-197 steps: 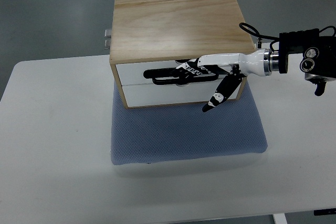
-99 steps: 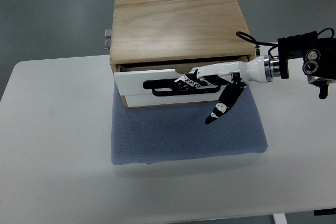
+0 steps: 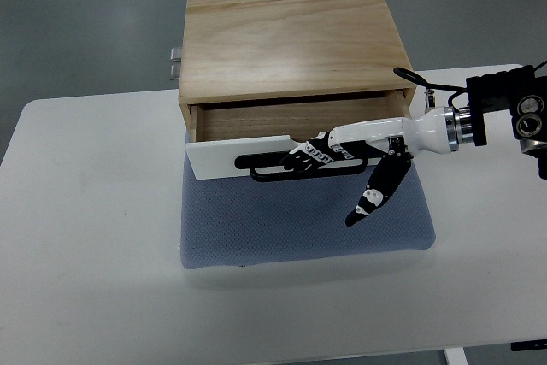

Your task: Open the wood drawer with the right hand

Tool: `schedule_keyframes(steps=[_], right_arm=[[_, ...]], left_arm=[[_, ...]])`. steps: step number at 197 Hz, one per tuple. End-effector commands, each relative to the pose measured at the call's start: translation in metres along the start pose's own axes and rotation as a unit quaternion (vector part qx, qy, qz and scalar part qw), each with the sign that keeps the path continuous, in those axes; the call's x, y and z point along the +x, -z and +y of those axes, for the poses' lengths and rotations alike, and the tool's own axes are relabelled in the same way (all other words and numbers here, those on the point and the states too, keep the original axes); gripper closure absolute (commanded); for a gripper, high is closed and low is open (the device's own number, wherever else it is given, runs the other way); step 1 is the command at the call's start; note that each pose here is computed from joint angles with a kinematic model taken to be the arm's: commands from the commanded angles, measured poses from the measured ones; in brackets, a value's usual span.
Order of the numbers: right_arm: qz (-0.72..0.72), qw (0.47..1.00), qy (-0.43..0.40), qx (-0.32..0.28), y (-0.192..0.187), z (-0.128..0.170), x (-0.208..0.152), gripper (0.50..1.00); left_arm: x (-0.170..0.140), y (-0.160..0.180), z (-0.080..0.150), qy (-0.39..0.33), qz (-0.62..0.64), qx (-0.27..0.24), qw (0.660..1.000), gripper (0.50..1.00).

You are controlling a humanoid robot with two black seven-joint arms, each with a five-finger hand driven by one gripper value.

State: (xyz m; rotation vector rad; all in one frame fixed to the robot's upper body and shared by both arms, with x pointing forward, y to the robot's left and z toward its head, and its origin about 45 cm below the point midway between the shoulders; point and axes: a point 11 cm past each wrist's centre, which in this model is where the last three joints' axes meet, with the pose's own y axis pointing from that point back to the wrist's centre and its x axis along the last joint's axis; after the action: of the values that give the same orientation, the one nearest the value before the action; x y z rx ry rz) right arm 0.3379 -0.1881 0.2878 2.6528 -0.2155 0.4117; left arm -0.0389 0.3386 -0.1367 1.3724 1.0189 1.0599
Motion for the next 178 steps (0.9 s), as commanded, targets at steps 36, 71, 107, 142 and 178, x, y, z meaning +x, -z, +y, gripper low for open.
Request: schedule_keyframes(steps=[36, 71, 107, 142, 178], right_arm=[[-0.006, 1.000, 0.011, 0.010, 0.007, 0.005, -0.013, 0.556], [-0.007, 1.000, 0.011, 0.011, 0.008, 0.008, -0.015, 0.556], [-0.008, 1.000, 0.013, 0.016, 0.014, 0.016, -0.015, 0.556], [-0.014, 0.999, 0.030, 0.031, 0.030, 0.033, -0.017, 0.556], [-0.002, 0.998, -0.003, 0.056, 0.055, 0.063, 0.005, 0.556]], left_arm=[[0.000, 0.000, 0.000, 0.000, 0.000, 0.000, 1.000, 0.500], [0.000, 0.000, 0.000, 0.000, 0.000, 0.000, 1.000, 0.500], [0.000, 0.000, 0.000, 0.000, 0.000, 0.000, 1.000, 0.500], [0.000, 0.000, 0.000, 0.000, 0.000, 0.000, 1.000, 0.500], [0.000, 0.000, 0.000, 0.000, 0.000, 0.000, 1.000, 0.500]])
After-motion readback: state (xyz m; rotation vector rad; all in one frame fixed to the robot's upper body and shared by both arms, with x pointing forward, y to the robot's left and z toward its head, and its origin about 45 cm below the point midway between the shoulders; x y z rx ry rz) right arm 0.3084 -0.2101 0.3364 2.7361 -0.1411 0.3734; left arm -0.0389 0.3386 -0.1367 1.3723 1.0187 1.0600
